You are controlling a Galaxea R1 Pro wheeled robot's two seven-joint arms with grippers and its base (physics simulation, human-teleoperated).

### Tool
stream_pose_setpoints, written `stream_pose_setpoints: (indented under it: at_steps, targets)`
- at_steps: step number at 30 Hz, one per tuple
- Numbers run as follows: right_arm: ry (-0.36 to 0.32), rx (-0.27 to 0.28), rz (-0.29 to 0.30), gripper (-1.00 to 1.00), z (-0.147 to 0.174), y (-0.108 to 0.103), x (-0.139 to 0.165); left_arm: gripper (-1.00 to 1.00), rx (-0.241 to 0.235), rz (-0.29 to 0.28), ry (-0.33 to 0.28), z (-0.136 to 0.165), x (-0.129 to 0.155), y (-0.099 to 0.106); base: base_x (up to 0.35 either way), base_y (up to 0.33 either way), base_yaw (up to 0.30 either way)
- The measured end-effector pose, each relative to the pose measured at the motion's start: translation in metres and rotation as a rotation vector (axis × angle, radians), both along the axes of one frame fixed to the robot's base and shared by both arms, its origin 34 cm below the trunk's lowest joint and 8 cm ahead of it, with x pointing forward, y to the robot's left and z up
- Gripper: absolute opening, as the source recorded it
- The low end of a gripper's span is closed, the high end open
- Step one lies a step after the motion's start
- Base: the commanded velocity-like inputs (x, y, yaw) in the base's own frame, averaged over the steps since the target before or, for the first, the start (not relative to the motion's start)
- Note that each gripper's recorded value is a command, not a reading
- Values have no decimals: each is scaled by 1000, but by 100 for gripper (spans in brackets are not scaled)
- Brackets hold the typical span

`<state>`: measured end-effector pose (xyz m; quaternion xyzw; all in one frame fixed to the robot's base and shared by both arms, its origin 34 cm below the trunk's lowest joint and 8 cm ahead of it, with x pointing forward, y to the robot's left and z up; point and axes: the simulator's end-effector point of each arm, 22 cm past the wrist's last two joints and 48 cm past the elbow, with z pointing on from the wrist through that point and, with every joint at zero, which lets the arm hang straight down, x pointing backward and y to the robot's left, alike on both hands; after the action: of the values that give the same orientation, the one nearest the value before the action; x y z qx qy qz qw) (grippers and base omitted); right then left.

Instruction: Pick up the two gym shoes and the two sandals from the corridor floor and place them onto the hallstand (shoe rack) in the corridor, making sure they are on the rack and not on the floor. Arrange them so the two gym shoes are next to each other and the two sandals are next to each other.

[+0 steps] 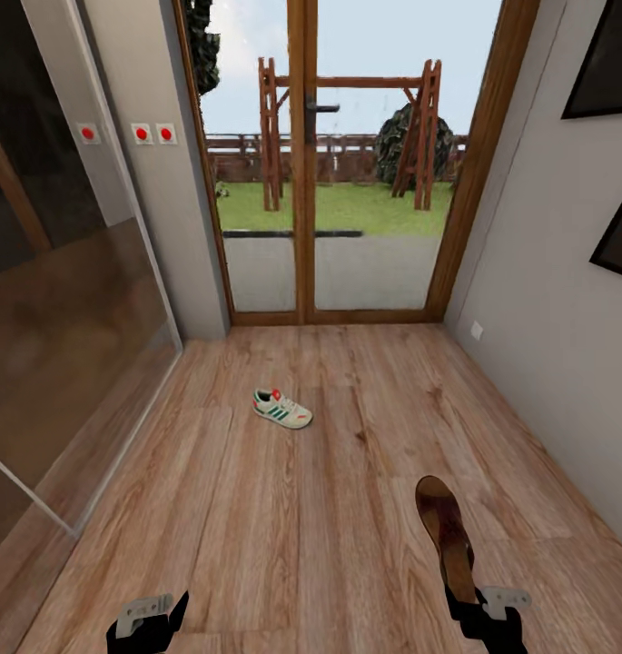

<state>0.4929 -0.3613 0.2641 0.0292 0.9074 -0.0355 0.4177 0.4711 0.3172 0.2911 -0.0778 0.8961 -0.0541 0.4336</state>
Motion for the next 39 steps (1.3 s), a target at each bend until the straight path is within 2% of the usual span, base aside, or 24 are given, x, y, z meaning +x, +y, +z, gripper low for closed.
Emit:
stream_pose_setpoints:
  at_steps: [10, 21, 39]
  targets:
    - [0, 0, 1, -100, 0, 0, 0, 100, 0, 0, 0, 0, 0, 0, 315, 186, -11]
    - [-3, 0, -1, -100, 1, 0, 1, 100, 0, 0, -3, 1, 1, 0, 304, 205, -199]
    - [-6, -1, 1, -100, 2, -1, 2, 100, 0, 0, -4, 2, 1, 0, 283, 233, -24]
